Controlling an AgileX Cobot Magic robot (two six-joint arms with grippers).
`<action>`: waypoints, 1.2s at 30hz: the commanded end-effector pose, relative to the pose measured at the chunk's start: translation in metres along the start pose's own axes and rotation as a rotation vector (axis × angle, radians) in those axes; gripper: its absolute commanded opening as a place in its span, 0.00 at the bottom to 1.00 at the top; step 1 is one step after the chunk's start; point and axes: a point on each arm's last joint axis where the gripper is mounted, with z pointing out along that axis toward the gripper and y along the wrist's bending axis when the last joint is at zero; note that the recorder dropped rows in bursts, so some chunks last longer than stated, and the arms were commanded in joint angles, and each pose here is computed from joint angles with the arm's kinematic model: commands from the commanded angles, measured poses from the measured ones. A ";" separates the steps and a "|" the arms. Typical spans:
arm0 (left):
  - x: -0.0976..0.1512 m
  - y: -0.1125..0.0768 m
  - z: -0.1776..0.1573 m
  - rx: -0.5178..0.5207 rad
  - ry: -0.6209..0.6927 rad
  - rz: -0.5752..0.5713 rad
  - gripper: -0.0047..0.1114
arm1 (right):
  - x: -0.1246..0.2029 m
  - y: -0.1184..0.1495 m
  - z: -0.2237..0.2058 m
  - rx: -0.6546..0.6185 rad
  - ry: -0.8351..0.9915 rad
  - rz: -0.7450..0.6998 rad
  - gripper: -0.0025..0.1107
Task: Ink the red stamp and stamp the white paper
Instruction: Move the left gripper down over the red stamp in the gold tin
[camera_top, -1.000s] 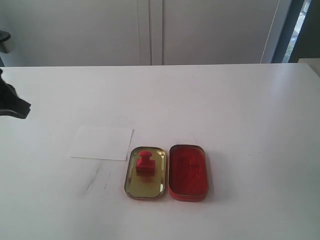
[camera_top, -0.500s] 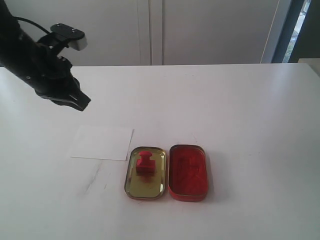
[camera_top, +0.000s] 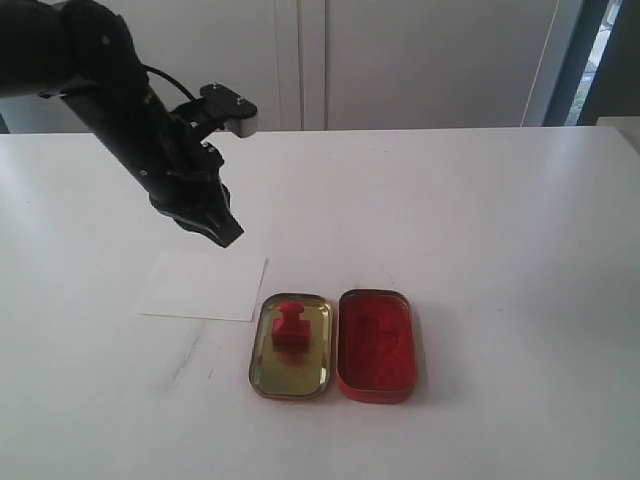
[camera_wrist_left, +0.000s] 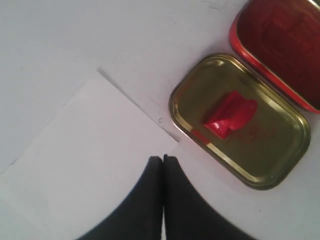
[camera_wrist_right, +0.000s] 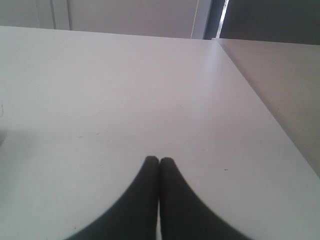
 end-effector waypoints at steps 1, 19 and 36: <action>-0.008 -0.008 0.008 0.053 0.023 0.066 0.04 | 0.000 0.000 0.000 0.007 -0.014 -0.007 0.02; -0.034 -0.023 0.029 0.268 0.114 0.326 0.04 | 0.000 0.000 0.000 0.007 -0.014 -0.007 0.02; -0.037 -0.051 0.049 0.226 0.240 0.569 0.04 | 0.000 0.000 0.000 0.007 -0.014 -0.007 0.02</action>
